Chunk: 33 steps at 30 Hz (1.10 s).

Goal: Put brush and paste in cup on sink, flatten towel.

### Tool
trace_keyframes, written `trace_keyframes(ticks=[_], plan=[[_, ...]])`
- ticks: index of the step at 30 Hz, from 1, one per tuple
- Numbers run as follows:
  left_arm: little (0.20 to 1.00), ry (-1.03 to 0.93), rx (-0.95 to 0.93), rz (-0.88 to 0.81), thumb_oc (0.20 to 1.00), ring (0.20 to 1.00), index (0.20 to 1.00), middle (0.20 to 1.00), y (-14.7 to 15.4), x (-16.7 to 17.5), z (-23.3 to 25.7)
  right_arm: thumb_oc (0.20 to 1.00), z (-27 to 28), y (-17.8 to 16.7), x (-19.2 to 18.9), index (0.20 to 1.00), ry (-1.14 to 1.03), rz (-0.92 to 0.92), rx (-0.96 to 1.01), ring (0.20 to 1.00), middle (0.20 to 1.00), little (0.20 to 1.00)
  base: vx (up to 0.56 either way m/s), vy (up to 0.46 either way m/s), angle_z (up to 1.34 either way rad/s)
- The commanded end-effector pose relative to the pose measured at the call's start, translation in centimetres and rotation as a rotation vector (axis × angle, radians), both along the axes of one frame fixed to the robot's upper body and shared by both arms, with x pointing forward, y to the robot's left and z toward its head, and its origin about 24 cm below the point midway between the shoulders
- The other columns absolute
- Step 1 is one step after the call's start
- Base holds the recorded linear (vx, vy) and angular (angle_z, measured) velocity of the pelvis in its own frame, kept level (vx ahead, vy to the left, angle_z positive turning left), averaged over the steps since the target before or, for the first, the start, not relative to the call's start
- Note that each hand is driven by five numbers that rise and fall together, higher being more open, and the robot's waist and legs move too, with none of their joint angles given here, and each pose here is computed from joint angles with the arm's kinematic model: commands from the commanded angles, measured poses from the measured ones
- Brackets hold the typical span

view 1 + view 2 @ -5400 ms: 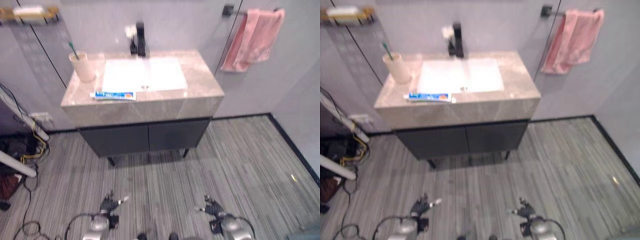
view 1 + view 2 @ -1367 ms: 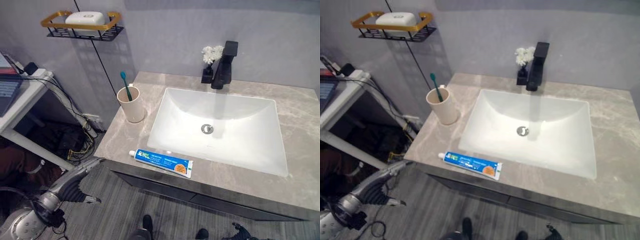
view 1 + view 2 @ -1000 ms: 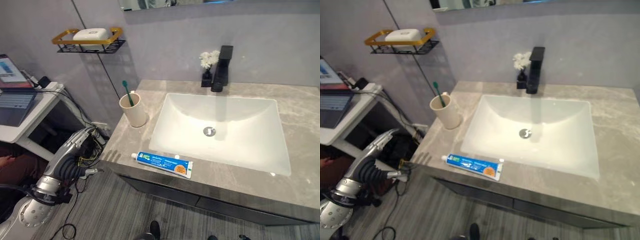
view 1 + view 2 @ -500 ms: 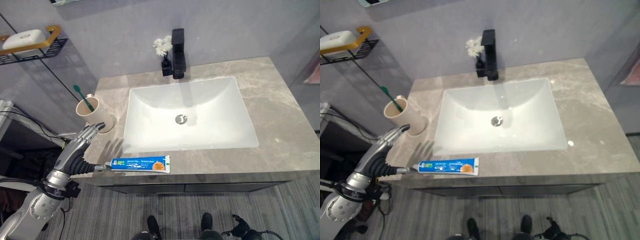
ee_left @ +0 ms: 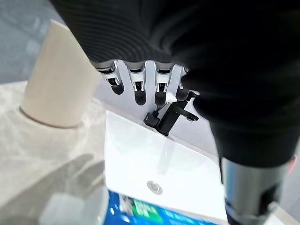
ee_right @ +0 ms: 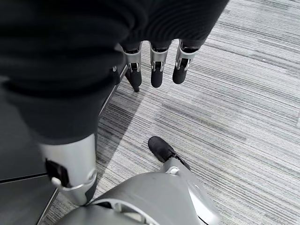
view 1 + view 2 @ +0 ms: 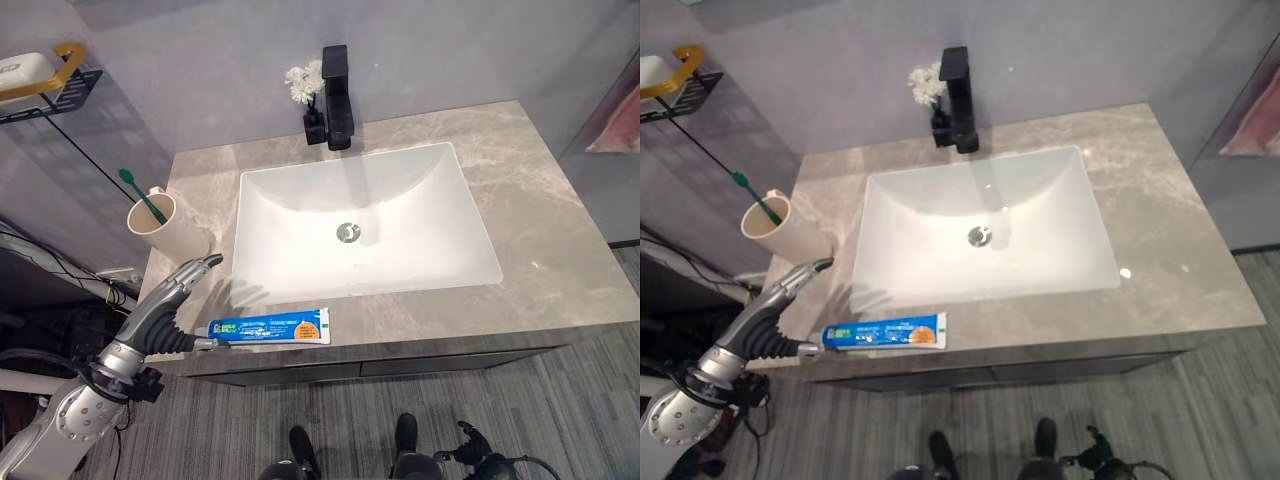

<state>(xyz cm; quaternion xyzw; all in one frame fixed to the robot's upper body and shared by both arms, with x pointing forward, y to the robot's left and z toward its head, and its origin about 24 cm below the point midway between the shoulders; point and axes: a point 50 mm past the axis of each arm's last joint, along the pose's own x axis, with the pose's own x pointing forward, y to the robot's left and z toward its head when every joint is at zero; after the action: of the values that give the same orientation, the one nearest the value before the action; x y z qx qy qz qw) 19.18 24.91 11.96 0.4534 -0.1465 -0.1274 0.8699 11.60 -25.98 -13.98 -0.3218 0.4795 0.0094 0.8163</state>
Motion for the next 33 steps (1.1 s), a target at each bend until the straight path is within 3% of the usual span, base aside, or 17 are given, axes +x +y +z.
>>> trace_keyframes(ticks=[1, 16, 33], plan=[[1.0, -0.077, -0.031, -0.124, 1.0, 1.0, 1.0, 1.0, -1.2, 0.1, 2.8, 1.0, 0.5, 1.3, 2.4, 1.0, -0.073, 0.049, 0.019, 1.0, 1.0, 1.0, -0.05, -0.017, -0.02], [1.0, 0.011, 0.039, -0.147, 1.0, 1.0, 1.0, 1.0, -1.0, -0.1, 2.1, 1.0, 0.7, 0.9, 2.9, 1.0, -0.081, 0.057, 0.002, 1.0, 1.0, 1.0, -0.02, -0.006, 0.0], [1.0, -0.04, 0.117, -0.168, 1.0, 1.0, 1.0, 1.0, -1.3, 0.1, 3.5, 1.0, 0.5, 1.9, 3.1, 1.0, -0.075, 0.066, 0.024, 1.0, 1.0, 1.0, 0.0, -0.004, 0.0]])
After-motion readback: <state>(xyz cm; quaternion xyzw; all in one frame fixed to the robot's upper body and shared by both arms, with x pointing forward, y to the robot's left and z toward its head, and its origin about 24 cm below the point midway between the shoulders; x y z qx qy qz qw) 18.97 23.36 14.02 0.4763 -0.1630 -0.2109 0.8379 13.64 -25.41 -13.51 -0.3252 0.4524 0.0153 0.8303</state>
